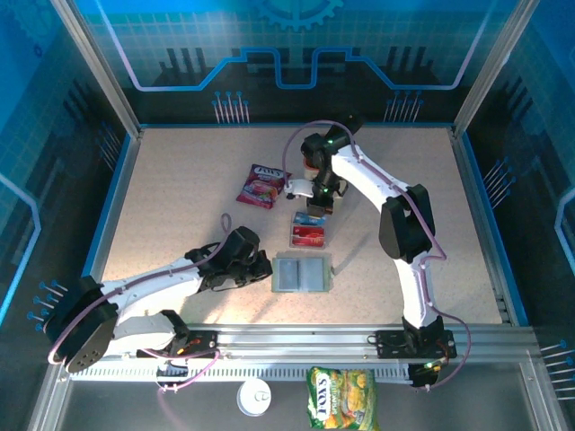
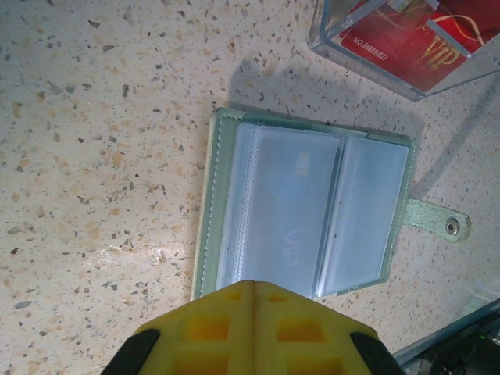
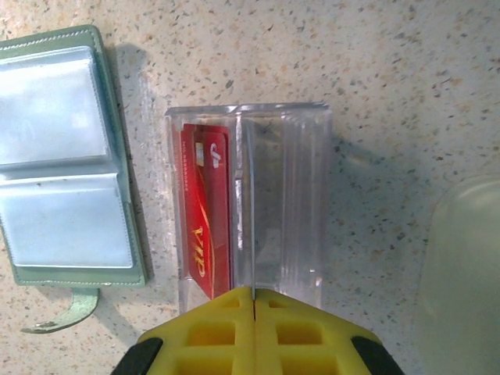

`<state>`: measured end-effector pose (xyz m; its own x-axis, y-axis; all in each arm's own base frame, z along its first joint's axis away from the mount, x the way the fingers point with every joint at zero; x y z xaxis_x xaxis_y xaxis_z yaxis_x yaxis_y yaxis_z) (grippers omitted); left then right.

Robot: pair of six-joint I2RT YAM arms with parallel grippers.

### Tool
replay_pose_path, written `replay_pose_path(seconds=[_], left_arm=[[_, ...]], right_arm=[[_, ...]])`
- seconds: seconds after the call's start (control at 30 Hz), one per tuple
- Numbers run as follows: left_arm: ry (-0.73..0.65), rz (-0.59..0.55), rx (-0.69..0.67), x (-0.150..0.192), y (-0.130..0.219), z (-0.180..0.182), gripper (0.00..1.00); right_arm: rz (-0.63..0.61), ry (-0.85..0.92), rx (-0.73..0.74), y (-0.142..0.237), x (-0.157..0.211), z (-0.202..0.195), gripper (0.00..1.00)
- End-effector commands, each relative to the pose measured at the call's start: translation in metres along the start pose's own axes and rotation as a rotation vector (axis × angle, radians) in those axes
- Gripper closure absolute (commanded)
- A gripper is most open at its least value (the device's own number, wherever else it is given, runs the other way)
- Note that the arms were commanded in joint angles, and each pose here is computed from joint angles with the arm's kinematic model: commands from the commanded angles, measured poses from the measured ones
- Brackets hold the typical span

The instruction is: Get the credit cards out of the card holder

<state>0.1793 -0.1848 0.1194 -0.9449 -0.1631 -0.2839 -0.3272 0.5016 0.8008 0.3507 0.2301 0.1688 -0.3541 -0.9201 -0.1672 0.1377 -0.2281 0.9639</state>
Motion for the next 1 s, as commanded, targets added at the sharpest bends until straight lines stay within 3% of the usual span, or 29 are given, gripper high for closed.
replay_pose_path(seconds=[0.0,0.1,0.2,0.37,0.57,0.8,0.97], left_arm=[[0.010,-0.014,-0.017,0.001,0.001,0.006,1.00],[0.013,-0.010,-0.019,0.001,0.000,0.007,1.00],[0.014,-0.008,-0.021,0.002,0.000,0.008,1.00],[0.015,-0.010,-0.019,0.001,0.000,0.007,1.00],[0.014,-0.001,-0.018,0.000,-0.003,0.006,1.00],[0.014,0.004,-0.013,0.000,-0.005,0.006,1.00],[0.015,0.005,-0.014,0.001,-0.005,0.006,1.00]], right_arm=[[0.035,-0.007,-0.080,-0.012,0.007,0.006,1.00],[0.055,-0.017,-0.064,-0.017,0.008,0.002,1.00],[0.058,-0.020,-0.041,-0.016,0.007,0.000,0.83],[-0.017,-0.047,0.089,0.015,-0.006,-0.005,0.73],[-0.090,-0.033,0.254,0.040,-0.014,-0.002,0.73],[-0.113,-0.014,0.240,0.025,-0.018,0.012,0.76],[-0.137,-0.034,0.249,0.016,-0.022,0.016,0.87]])
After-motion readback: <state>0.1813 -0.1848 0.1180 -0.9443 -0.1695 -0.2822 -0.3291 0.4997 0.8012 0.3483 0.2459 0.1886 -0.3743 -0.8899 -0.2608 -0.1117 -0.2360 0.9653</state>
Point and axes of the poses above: each hand's point on the last joint's axis, 136 mm out from that joint toward the fingers, its own y axis back along the fingers, its own z axis along the line the jaws close on, x = y × z, the point moved 7 cm from there along y, back along the fingers, and after that the axes turned 12 degrees about -y, right-handed, at the moved point
